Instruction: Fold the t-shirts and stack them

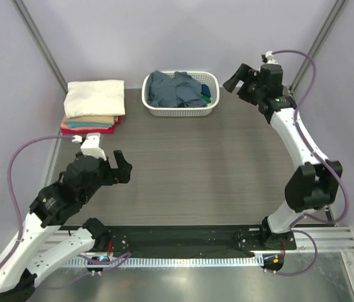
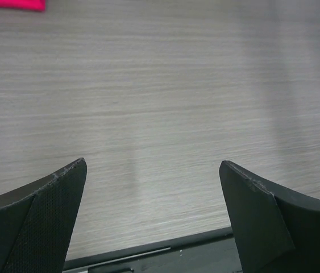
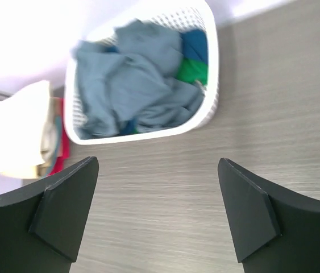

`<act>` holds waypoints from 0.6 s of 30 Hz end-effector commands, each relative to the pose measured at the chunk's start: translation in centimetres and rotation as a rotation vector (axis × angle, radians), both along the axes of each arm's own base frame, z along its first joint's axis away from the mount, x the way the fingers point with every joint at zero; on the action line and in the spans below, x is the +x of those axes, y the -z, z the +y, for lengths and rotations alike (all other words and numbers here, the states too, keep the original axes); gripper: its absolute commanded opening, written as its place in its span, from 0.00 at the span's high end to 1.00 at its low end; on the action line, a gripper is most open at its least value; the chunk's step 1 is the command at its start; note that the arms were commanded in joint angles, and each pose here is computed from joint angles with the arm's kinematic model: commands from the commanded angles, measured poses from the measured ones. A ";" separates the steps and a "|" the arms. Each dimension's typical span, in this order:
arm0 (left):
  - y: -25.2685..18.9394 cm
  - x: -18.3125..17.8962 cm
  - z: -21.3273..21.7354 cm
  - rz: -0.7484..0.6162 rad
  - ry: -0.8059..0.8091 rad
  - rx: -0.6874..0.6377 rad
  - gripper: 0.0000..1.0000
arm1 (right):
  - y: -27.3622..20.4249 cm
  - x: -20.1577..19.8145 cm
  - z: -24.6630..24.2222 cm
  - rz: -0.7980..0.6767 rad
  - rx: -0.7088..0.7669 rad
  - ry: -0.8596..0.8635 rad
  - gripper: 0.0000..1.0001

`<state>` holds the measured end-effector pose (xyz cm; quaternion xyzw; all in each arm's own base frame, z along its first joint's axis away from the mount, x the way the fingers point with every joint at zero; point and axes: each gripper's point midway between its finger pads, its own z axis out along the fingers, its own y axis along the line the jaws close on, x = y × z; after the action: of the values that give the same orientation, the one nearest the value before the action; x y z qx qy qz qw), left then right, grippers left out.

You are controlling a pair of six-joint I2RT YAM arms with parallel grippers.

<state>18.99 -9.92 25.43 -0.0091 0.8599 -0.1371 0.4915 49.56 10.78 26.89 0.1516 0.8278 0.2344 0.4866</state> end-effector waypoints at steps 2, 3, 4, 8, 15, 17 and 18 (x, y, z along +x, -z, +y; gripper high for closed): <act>-4.8 -0.2 1.4 -0.200 -0.012 -0.072 0.00 | -2.4 -2.0 1.0 -0.079 -0.030 -0.085 0.07; -4.0 -0.3 1.3 -0.211 0.011 -0.061 0.00 | -3.4 -2.1 2.1 -0.103 -0.042 -0.131 0.07; -4.3 -0.2 1.3 -0.254 0.015 -0.083 0.00 | -3.0 -2.0 2.6 -0.087 -0.053 -0.150 0.07; -2.1 -0.8 3.3 -0.313 -0.029 -0.049 0.00 | -2.9 -0.5 6.8 -0.075 -0.111 -0.235 0.06; -0.8 -0.5 7.3 -0.288 -0.253 0.019 0.02 | -0.3 6.8 10.5 -0.070 -0.168 -0.218 0.06; -0.2 -0.4 7.3 -0.267 -0.253 0.041 0.03 | 4.0 9.1 10.8 -0.009 -0.191 -0.203 0.06; 0.0 -0.2 7.2 -0.255 -0.254 0.055 0.03 | 3.1 10.2 11.2 -0.039 -0.183 -0.197 0.06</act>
<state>18.13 -3.55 25.80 -0.0659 0.7841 -0.0837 0.6114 57.07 23.15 24.05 0.0066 0.8489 0.2381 0.4719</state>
